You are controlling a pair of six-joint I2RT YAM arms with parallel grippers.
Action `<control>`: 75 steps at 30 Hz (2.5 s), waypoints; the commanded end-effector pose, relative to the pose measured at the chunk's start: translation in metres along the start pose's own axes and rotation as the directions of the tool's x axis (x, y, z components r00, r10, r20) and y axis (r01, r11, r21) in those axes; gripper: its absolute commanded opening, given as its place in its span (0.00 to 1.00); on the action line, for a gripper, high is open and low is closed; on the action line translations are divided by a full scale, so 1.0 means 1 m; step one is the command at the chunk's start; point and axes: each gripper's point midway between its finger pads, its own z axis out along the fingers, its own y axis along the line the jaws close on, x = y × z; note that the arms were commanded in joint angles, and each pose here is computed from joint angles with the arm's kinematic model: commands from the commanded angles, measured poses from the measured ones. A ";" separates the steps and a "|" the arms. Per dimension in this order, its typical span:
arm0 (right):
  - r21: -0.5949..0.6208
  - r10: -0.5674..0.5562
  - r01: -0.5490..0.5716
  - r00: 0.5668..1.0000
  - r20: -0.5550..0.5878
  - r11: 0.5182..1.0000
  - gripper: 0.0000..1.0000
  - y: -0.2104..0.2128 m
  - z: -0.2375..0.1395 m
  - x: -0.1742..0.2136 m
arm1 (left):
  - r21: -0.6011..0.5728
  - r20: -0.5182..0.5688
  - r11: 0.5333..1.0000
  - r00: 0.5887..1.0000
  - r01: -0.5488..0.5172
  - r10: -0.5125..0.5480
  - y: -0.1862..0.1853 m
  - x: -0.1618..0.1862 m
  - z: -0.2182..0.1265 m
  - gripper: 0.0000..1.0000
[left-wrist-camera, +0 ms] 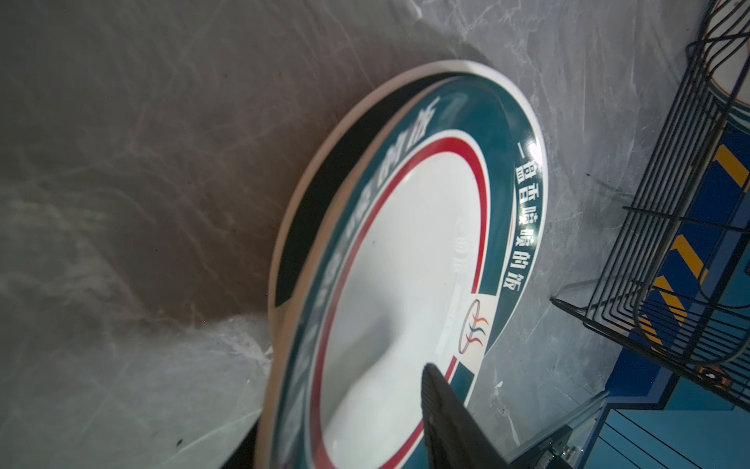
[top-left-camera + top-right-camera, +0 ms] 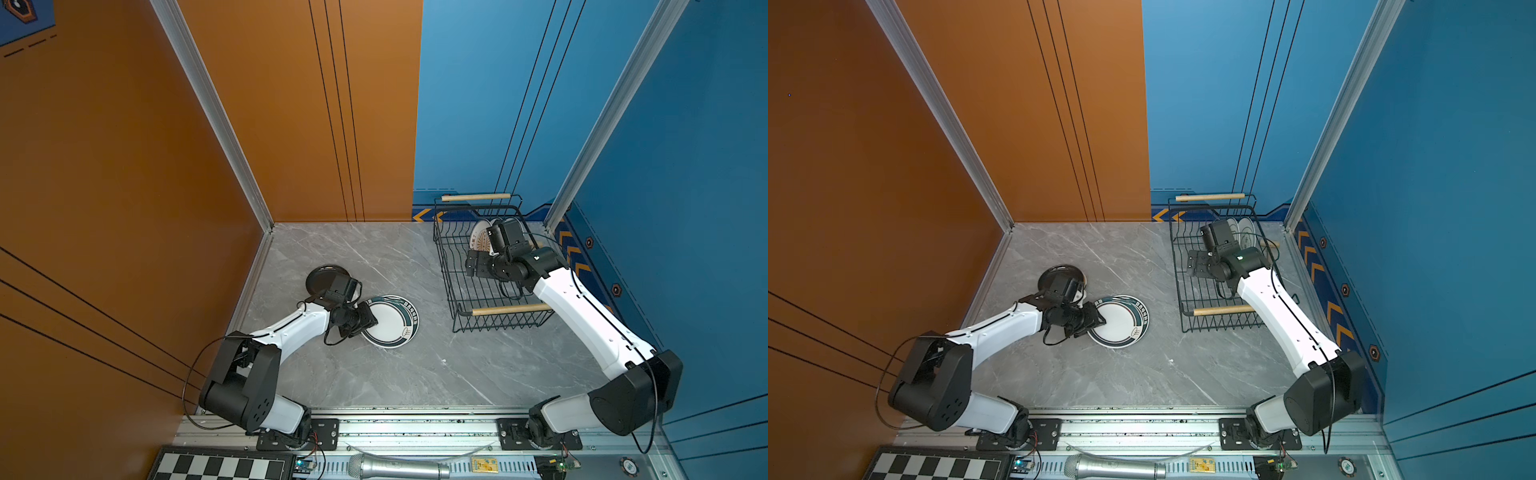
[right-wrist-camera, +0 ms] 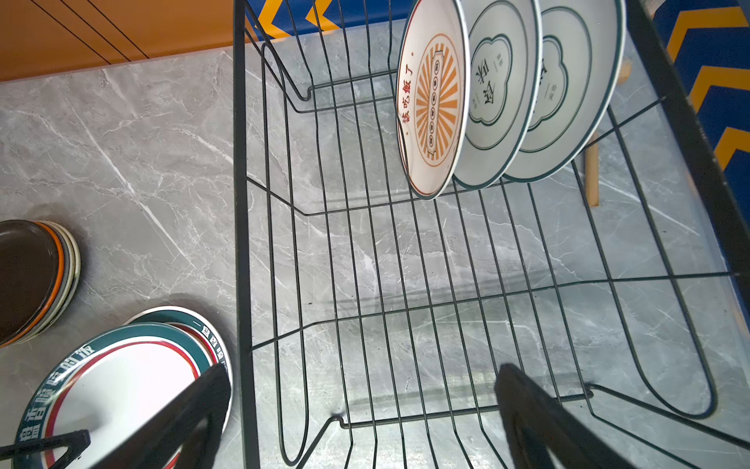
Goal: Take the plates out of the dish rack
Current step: 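Release the plate with the left gripper and lift it clear, then grasp the orange-sunburst plate in the rack with the right gripper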
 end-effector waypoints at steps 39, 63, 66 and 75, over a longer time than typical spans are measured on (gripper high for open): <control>-0.021 -0.040 0.039 0.998 -0.044 0.999 1.00 -0.005 0.007 0.008 | -0.335 -0.098 0.927 0.985 -0.170 0.145 0.006 -0.001 0.011 0.70; 0.051 0.008 -0.004 0.997 -0.072 0.999 0.99 -0.034 0.084 -0.048 | -0.370 0.018 0.919 0.988 -0.133 0.150 0.017 -0.011 -0.048 0.69; 0.060 0.010 -0.006 0.998 -0.064 0.998 0.95 -0.036 0.102 -0.061 | -0.345 0.069 0.930 0.984 -0.128 0.162 0.016 -0.014 -0.063 0.70; 0.092 0.067 -0.061 0.996 -0.064 0.994 0.85 -0.049 0.143 -0.084 | -0.227 0.242 0.968 0.956 -0.110 0.165 0.015 -0.020 -0.098 0.73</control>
